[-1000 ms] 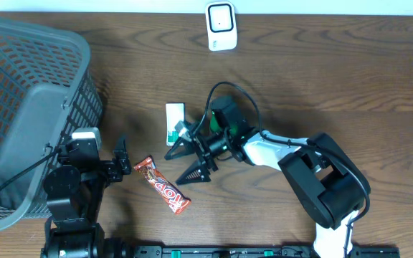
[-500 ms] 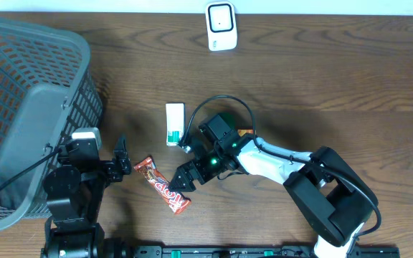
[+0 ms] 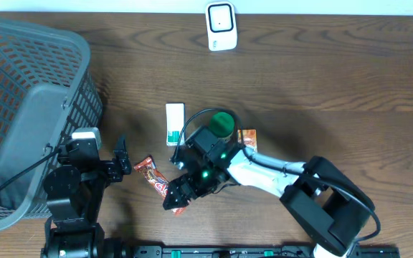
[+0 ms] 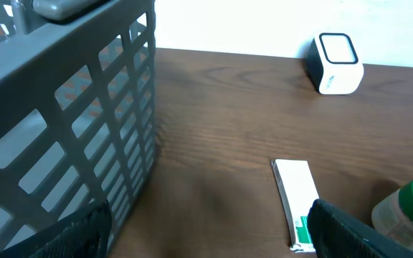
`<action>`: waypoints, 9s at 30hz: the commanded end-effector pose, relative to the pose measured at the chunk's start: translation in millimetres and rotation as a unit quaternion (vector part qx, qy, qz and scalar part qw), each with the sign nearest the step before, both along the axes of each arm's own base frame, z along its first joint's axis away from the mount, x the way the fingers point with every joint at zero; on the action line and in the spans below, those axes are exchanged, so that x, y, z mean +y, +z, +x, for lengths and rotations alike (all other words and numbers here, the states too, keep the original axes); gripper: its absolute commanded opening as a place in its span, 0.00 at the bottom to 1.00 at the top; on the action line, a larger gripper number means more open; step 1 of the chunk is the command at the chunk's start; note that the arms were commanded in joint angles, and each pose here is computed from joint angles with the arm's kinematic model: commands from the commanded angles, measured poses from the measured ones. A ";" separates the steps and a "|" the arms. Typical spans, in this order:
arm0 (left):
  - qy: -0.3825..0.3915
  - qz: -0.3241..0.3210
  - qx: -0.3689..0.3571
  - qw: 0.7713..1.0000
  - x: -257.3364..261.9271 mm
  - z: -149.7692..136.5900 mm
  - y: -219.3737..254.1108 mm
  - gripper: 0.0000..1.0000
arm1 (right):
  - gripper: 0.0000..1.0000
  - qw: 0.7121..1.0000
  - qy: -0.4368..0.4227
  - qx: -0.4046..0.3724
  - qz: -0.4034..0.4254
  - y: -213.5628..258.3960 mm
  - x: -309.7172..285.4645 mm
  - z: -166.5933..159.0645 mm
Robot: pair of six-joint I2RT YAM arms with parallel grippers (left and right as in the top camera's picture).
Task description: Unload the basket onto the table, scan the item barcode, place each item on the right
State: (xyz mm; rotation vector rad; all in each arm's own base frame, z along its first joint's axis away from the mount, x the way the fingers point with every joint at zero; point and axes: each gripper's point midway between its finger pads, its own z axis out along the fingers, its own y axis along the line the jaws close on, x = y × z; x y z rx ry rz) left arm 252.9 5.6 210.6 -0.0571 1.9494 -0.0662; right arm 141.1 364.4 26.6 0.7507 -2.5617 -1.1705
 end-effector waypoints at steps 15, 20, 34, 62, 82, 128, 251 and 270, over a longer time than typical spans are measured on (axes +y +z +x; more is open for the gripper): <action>-0.008 0.005 -0.001 1.000 -2.2 -0.2 0.2 0.88 | 0.57 0.988 -0.088 -0.008 -0.126 -45.2 -20.6 10.2; -0.008 0.005 -0.001 1.000 -2.2 -0.2 0.2 0.88 | 0.36 0.983 -0.102 0.016 -0.149 -56.3 -23.4 5.0; -0.008 0.005 -0.001 1.000 -2.2 -0.2 0.2 0.88 | 0.01 0.966 -0.136 -0.101 -0.196 -33.1 -49.2 36.7; -0.008 0.005 -0.001 1.000 -2.2 -0.2 0.2 0.88 | 0.02 0.612 -0.441 -0.336 -0.564 95.4 -320.3 91.9; -0.008 0.005 -0.001 1.000 -2.2 -0.2 0.2 0.88 | 0.01 0.723 -0.183 -0.264 -0.612 -13.1 -281.7 72.9; -0.008 0.005 -0.001 1.000 -2.2 -0.2 0.2 0.88 | 0.01 0.822 -0.216 -0.138 -0.508 -0.3 -257.6 103.8; -0.008 0.005 -0.001 1.000 -2.2 -0.2 0.2 0.88 | 0.01 0.986 -0.151 -0.053 -0.040 19.4 -221.1 141.1; -0.008 0.005 -0.001 1.000 -2.2 -0.2 0.2 0.88 | 0.01 0.946 -0.268 -0.018 0.183 204.4 -178.6 146.5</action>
